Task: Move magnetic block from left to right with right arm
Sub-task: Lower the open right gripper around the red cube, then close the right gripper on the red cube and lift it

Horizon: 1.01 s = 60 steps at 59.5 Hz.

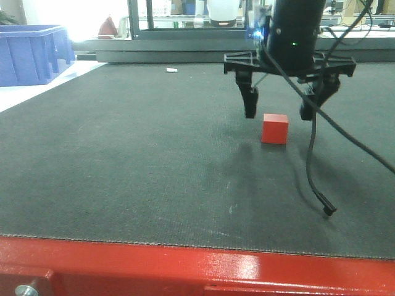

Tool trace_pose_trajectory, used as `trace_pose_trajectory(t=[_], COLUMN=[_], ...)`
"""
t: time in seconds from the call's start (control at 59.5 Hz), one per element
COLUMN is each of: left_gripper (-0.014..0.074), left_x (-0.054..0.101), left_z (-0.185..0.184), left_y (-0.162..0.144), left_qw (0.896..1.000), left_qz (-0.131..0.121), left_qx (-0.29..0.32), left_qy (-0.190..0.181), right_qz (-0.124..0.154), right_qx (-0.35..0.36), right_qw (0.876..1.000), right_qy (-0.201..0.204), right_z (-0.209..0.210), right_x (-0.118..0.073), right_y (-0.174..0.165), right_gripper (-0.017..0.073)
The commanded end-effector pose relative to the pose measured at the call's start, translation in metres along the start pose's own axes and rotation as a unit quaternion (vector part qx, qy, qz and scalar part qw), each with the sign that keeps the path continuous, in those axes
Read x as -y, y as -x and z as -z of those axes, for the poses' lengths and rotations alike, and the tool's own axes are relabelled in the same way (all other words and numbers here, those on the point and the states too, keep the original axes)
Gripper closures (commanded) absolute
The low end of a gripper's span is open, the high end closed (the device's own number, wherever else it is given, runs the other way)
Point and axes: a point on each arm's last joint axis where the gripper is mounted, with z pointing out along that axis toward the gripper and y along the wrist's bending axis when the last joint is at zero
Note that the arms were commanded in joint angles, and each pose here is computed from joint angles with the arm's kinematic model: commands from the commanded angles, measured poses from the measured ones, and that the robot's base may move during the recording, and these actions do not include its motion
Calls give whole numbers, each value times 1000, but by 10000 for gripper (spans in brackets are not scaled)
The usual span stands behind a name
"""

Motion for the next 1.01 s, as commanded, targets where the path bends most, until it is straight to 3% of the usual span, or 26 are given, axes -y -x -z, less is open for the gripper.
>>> trace_pose_trajectory(t=[0.0, 0.336, 0.42, 0.538, 0.605, 0.689, 0.807, 0.992], left_gripper=[710, 710, 710, 710, 710, 710, 710, 709], left_x=[0, 0, 0, 0, 0, 0, 0, 0], left_z=[1, 1, 1, 1, 1, 1, 1, 1], left_y=[6, 6, 6, 6, 6, 6, 6, 6], left_qw=[999, 999, 999, 999, 999, 999, 999, 999], left_qz=[2, 2, 2, 2, 2, 2, 2, 2], left_qx=[46, 46, 46, 46, 46, 46, 46, 46], left_qy=[-3, -3, -3, -3, -3, -3, -3, -3], right_qz=[-2, -14, -14, -14, -13, -11, 10, 74], right_qx=[63, 46, 47, 47, 52, 65, 101, 146], right_qw=[998, 998, 998, 998, 998, 997, 994, 985], right_qy=[26, 41, 40, 40, 41, 43, 50, 51], right_z=[29, 7, 6, 6, 10, 21, 50, 100], right_x=[2, -4, -4, -4, -4, -4, 0, 23], right_y=[18, 16, 16, 16, 18, 22, 30, 26], right_gripper=[-73, -48, 55, 277, 340, 345, 344, 344])
